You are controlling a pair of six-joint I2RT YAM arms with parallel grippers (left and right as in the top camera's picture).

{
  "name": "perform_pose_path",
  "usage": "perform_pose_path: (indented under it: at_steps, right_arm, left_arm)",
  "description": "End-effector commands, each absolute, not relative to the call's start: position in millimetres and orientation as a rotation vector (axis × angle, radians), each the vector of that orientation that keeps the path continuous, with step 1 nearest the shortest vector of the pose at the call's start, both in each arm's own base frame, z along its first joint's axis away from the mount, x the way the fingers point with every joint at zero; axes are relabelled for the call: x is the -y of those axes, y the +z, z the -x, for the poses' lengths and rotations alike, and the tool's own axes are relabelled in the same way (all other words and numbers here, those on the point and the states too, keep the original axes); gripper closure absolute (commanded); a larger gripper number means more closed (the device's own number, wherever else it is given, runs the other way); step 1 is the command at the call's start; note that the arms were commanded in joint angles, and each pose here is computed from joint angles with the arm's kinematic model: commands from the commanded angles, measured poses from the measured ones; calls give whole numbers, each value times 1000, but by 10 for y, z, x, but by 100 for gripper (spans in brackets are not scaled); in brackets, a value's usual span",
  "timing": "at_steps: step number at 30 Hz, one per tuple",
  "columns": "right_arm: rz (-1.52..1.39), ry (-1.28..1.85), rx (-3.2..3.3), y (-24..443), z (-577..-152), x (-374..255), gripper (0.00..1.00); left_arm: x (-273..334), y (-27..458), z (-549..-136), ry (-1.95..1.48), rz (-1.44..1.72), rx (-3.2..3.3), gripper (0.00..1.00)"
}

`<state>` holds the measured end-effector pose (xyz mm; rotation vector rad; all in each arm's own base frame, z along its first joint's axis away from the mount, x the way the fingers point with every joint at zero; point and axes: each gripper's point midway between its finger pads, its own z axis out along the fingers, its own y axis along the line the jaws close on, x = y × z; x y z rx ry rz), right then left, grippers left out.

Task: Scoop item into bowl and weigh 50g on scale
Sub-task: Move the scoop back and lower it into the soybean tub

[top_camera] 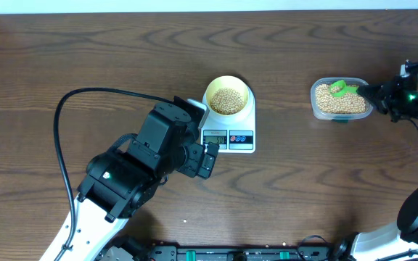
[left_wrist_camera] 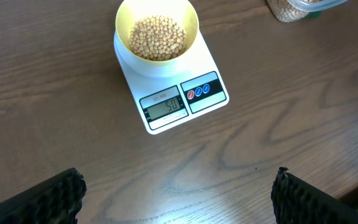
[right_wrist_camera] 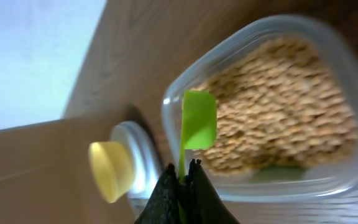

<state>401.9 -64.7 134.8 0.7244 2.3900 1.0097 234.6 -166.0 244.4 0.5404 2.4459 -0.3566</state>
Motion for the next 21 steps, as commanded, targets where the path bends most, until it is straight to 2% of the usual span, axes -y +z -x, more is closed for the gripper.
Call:
perform_pose_path:
  at_steps: [1, 9, 13, 21]
  right_arm:
    - [-645, 827, -2447, 1224, -4004, 790, 99]
    - [-417, 636, -2530, 1121, -4081, 632, 99]
    - [-194, 508, -2596, 1044, -4120, 360, 99]
    - [22, -66, -2735, 855, -4051, 374, 99]
  left_arm:
    - [1665, 2527, -2364, -369, -527, -2428, 2]
    - [1666, 2527, -2364, -369, -527, -2428, 2]
    - [1665, 2527, -2364, -369, -527, -2428, 2]
    - [1665, 2527, -2364, -369, -527, -2428, 2]
